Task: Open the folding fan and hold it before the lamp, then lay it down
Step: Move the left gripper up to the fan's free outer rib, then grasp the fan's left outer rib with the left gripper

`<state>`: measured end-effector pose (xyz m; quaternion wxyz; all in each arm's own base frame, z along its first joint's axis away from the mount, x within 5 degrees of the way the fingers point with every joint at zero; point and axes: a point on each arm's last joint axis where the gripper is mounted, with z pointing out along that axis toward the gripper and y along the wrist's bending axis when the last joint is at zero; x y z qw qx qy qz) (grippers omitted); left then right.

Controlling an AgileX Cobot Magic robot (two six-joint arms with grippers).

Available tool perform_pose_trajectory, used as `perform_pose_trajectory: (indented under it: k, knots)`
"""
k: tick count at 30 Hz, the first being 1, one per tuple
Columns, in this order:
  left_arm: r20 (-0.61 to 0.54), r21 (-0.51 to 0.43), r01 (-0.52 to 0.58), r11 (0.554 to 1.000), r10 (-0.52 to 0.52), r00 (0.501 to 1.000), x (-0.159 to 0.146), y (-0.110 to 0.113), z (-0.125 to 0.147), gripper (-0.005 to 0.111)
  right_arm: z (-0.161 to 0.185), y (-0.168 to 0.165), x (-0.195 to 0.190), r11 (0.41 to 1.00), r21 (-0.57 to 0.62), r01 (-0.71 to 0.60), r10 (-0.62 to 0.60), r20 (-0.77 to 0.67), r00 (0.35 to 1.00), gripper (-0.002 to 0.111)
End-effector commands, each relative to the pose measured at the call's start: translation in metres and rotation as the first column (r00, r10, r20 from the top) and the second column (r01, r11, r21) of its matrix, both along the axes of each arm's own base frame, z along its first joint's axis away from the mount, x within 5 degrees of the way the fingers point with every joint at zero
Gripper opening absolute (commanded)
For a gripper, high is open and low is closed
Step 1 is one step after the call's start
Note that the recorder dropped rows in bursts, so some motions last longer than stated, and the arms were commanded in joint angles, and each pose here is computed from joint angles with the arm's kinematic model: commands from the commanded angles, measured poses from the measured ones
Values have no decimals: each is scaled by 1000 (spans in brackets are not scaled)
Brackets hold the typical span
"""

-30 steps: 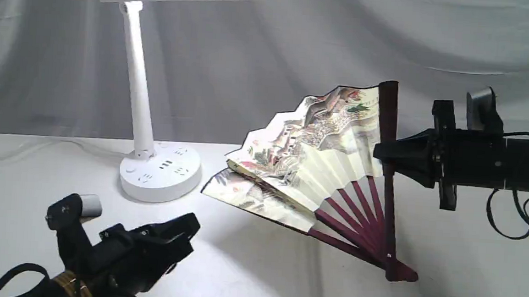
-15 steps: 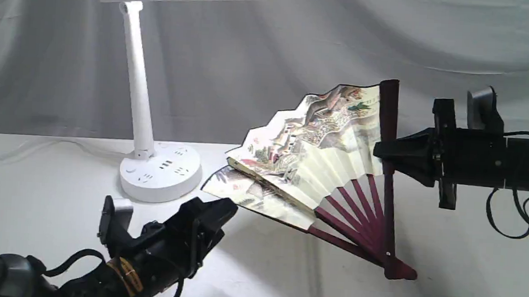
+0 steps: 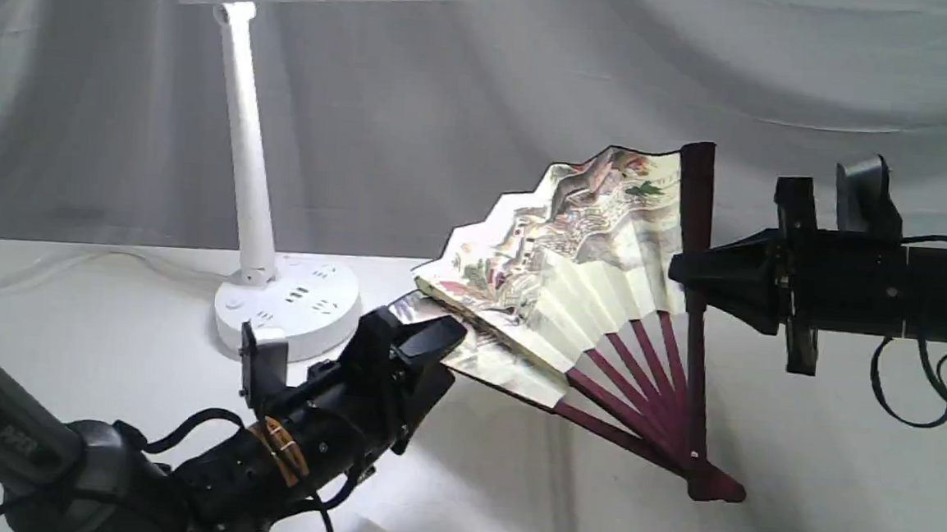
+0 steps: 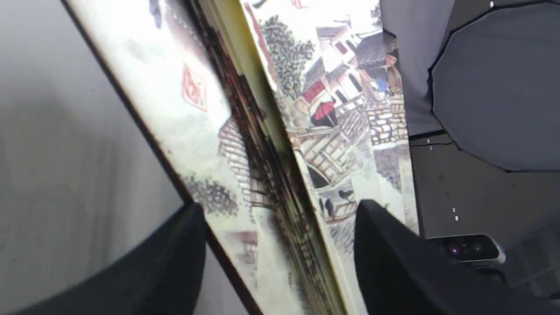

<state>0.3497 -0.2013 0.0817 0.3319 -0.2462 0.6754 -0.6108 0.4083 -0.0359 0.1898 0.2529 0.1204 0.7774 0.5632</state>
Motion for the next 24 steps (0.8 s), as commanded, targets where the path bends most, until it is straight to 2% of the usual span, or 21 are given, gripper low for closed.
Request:
perform_pose_trajectory:
  k: [1, 7, 11, 19, 24]
  knots:
    - [-66, -86, 3, 996, -9, 998, 5, -4, -7, 50, 2, 0, -2, 1000, 14, -6, 6, 5, 1000, 0]
    - [-82, -108, 55, 993, -64, 995, 8, -10, -11, 50, 2, 0, -2, 1000, 15, -5, 5, 8, 1000, 0]
    - [-87, -118, 28, 993, -39, 995, 9, -8, -11, 49, 2, 0, -2, 1000, 8, -8, 8, 19, 1000, 0]
    - [-92, -127, -1, 992, -11, 996, 11, -7, -11, 11, 1, 0, -2, 1000, 2, -13, 13, 17, 1000, 0]
    - [-94, -135, -35, 990, 22, 995, 13, -4, -11, 1, -1, 1, -4, 999, -18, -31, 31, 10, 999, 0]
